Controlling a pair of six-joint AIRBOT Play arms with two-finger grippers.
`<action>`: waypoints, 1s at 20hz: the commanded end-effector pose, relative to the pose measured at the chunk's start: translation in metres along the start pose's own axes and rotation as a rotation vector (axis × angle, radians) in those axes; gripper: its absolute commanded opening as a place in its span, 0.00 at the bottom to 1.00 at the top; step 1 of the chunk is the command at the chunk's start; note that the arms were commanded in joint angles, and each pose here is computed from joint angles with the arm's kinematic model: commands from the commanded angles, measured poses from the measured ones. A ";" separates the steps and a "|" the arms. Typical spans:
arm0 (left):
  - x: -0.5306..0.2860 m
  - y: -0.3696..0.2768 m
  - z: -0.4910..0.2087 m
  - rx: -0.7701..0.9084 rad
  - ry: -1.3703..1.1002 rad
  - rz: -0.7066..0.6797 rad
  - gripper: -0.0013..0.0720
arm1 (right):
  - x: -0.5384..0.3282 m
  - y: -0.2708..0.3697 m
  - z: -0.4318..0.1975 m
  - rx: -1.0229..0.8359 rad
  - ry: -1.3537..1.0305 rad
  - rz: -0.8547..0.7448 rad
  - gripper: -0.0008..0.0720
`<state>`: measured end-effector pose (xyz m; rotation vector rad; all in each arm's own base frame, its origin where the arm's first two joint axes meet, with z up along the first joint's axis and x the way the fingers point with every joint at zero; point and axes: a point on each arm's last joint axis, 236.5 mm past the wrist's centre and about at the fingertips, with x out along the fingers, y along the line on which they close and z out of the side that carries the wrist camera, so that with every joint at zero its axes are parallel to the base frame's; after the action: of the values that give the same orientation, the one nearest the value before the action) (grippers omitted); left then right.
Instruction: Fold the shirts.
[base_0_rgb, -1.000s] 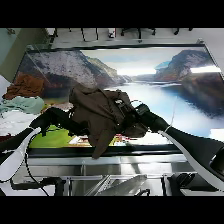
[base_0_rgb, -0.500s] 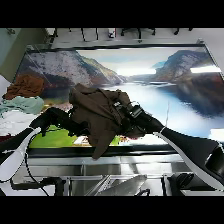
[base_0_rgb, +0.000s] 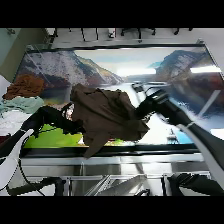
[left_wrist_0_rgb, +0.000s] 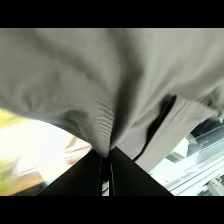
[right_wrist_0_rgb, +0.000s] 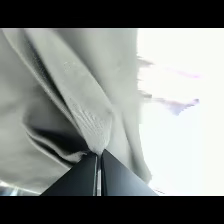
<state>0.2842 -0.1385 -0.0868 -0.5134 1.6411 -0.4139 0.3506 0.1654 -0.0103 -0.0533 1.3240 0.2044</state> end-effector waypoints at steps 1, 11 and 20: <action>-0.024 0.029 -0.003 -0.045 -0.006 0.032 0.04 | -0.054 -0.102 0.000 0.322 -0.080 -0.003 0.04; -0.040 0.056 0.004 -0.113 -0.048 0.043 0.04 | 0.015 -0.172 -0.099 0.759 0.075 0.261 0.15; -0.038 0.052 -0.002 -0.106 -0.021 0.038 0.83 | 0.018 -0.156 -0.109 0.744 0.131 0.297 0.86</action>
<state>0.2822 -0.0744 -0.0834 -0.5667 1.6502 -0.2932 0.2854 -0.0098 -0.0571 0.7633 1.4359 -0.0604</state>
